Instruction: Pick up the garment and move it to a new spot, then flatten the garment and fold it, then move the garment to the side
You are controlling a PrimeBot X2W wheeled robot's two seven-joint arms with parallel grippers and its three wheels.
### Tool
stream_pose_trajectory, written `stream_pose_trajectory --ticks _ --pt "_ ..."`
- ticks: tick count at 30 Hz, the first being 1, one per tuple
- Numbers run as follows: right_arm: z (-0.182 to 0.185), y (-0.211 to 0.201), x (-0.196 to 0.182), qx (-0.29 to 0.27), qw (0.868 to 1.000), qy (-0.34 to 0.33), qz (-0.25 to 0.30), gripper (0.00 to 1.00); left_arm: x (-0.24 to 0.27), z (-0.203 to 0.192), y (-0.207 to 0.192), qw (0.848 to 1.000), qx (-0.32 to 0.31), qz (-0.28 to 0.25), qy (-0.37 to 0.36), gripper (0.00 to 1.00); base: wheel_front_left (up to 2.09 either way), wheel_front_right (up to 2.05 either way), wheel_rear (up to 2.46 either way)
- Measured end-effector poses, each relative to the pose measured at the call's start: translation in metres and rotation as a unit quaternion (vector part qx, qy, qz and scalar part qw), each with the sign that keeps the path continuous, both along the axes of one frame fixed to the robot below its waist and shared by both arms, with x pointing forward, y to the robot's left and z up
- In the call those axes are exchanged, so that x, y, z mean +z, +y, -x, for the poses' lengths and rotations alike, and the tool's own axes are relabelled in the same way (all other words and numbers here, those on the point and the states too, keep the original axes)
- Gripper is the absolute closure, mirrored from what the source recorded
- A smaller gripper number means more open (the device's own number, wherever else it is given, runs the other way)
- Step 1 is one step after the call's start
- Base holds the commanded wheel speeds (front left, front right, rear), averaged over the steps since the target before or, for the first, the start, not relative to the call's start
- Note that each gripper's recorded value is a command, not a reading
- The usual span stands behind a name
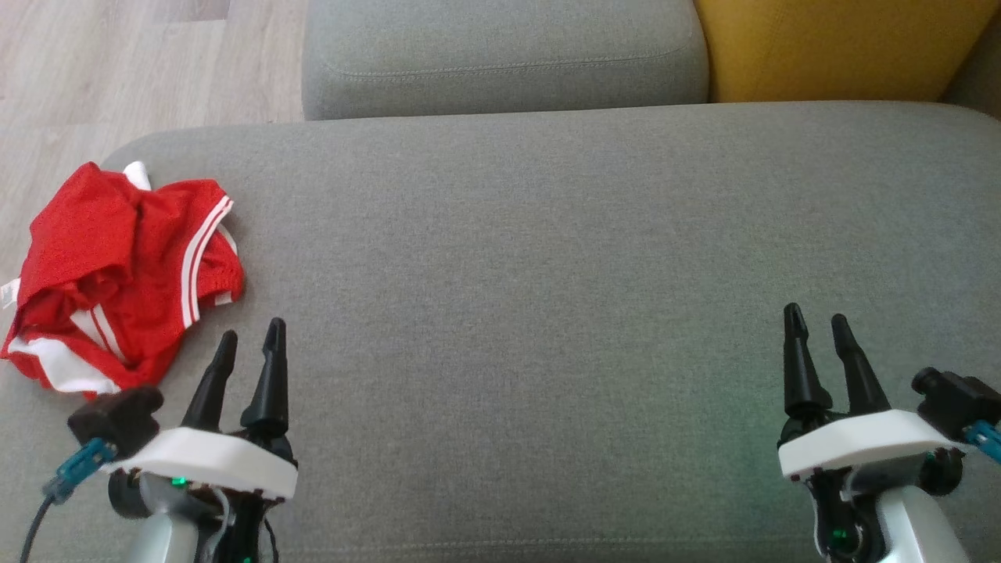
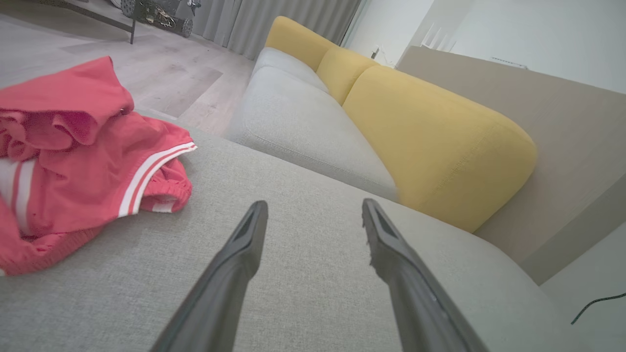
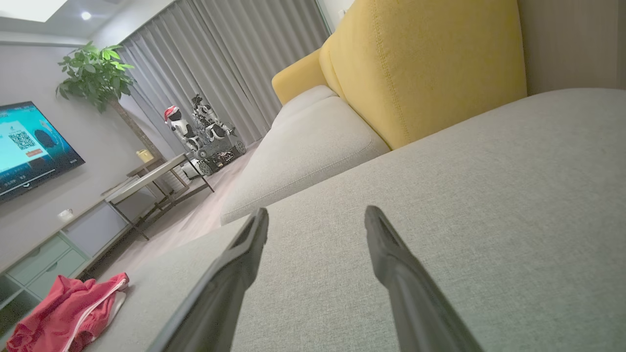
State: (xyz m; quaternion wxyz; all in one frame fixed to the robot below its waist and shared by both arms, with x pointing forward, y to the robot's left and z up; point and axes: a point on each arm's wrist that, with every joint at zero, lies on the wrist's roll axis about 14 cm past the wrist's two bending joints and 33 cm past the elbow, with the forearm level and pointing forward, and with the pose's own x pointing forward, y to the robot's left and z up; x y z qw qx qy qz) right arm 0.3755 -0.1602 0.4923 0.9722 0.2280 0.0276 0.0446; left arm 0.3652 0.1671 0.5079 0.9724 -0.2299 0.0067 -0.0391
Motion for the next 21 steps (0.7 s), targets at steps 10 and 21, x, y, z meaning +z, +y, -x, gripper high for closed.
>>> stream_pose_trajectory --ticks 10,21 --pt "0.001 0.006 -0.001 0.015 0.998 -0.006 0.061 0.00 -0.001 0.001 -0.004 0.998 -0.007 -0.062 -0.009 0.00 0.00 0.00 0.00" --pt "0.002 0.014 -0.002 0.031 0.991 -0.016 0.131 0.00 0.001 0.003 -0.007 0.992 -0.015 -0.126 -0.027 0.00 0.00 0.00 0.00"
